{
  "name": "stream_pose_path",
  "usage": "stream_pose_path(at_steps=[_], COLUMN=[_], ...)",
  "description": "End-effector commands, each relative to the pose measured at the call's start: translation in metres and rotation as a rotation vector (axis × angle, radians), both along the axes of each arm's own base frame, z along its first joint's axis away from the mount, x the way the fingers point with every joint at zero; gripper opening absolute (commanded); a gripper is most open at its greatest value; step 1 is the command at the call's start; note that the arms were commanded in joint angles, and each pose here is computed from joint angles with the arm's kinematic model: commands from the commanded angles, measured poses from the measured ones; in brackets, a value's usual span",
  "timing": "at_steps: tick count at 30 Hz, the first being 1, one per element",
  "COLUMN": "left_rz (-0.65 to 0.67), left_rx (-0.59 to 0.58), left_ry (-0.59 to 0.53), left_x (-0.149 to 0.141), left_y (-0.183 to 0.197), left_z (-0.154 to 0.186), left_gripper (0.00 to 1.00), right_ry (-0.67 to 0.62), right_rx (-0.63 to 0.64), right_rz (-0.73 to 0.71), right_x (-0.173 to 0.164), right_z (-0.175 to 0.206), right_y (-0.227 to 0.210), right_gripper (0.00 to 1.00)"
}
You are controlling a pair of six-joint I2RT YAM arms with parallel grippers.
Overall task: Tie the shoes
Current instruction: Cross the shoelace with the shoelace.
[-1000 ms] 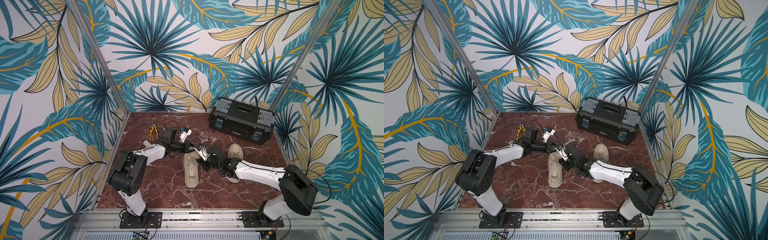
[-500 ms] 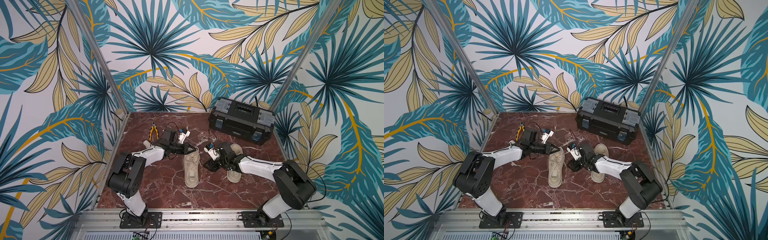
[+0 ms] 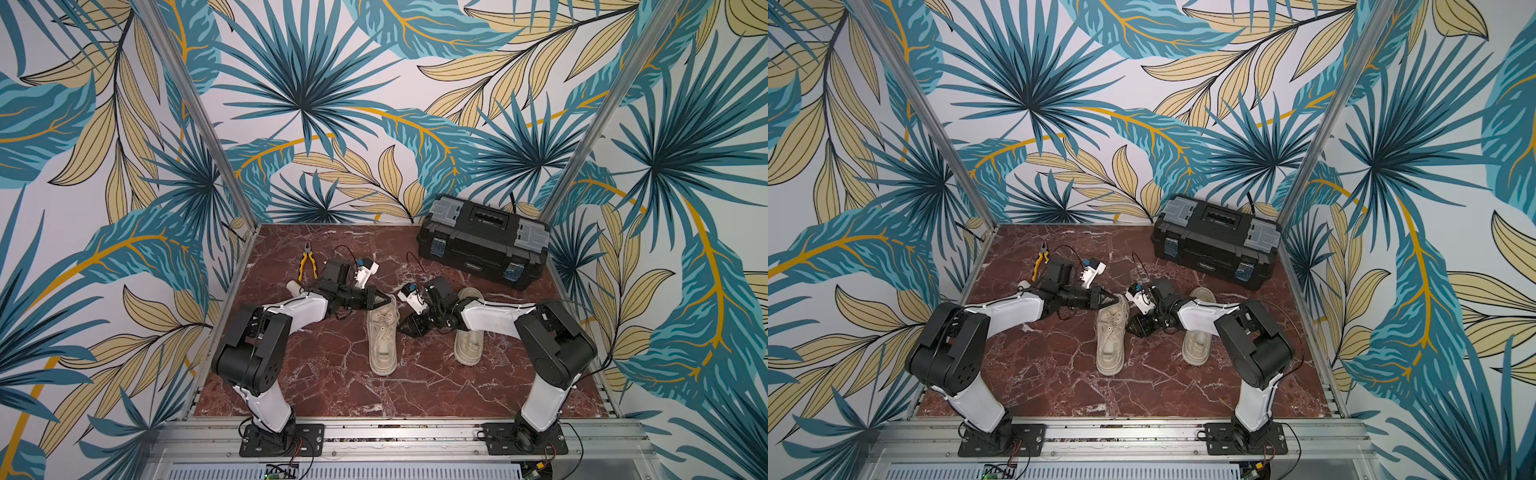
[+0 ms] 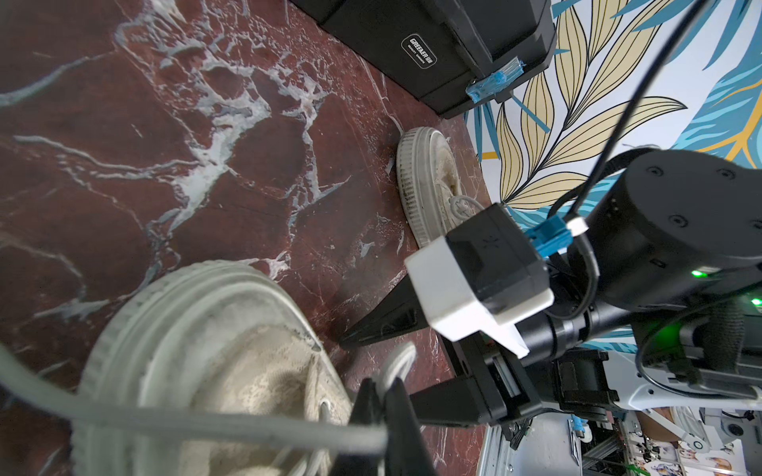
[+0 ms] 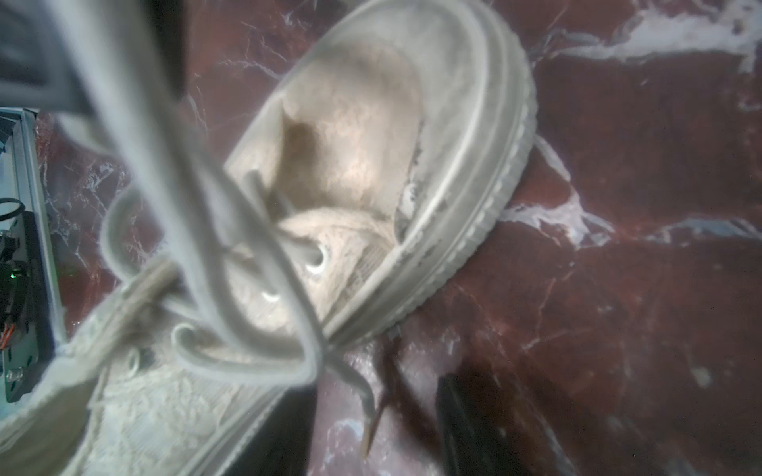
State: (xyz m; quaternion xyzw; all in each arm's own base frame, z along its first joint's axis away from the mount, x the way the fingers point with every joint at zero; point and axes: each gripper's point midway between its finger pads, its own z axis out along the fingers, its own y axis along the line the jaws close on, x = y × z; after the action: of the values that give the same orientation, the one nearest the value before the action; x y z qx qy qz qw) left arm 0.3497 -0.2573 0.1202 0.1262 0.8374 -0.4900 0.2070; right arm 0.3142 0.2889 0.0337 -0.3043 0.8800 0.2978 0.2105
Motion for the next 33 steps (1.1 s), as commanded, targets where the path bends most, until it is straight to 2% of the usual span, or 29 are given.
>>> stream_pose_path(at_steps=[1, 3, 8, 9, 11, 15, 18, 24, 31, 33], left_rz=[0.011, 0.013, 0.032, 0.039, 0.05, 0.089, 0.128, 0.208, 0.423, 0.49], left_rx=[-0.011, -0.012, -0.008, -0.005, 0.0, -0.004, -0.027, -0.028, 0.154, 0.204], left_ry=[-0.03, -0.027, -0.038, -0.044, -0.054, -0.077, -0.1, -0.085, 0.004, 0.042], left_x=[-0.002, -0.002, -0.004, -0.005, -0.008, -0.016, -0.022, -0.041, -0.055, -0.053], left_y=[0.004, 0.005, 0.008, 0.009, 0.012, 0.019, 0.024, 0.039, 0.085, 0.099], left_z=[0.005, 0.005, 0.007, 0.008, 0.01, 0.013, 0.014, 0.004, -0.014, -0.015], left_gripper=[0.02, 0.02, 0.05, 0.05, 0.09, 0.24, 0.37, 0.55, 0.76, 0.78], right_ry=[0.046, 0.06, 0.009, -0.003, -0.015, 0.038, 0.082, 0.142, 0.14, 0.136], right_rx=[0.015, 0.024, 0.02, 0.016, 0.004, -0.038, -0.044, -0.093, -0.137, -0.136], right_rz=[0.042, 0.047, -0.002, -0.015, -0.046, -0.09, -0.088, -0.065, -0.091, -0.097], right_x=[-0.006, -0.008, -0.009, -0.01, -0.013, -0.025, -0.036, -0.057, -0.058, -0.056], right_z=[-0.008, -0.009, 0.007, 0.013, 0.02, 0.022, 0.02, 0.016, 0.011, 0.012], right_y=[0.006, 0.008, -0.002, -0.006, -0.013, -0.026, -0.028, -0.033, -0.04, -0.039], right_gripper=[0.44, 0.37, 0.04, 0.0, 0.0, 0.0, 0.0, 0.0, 0.0, 0.0])
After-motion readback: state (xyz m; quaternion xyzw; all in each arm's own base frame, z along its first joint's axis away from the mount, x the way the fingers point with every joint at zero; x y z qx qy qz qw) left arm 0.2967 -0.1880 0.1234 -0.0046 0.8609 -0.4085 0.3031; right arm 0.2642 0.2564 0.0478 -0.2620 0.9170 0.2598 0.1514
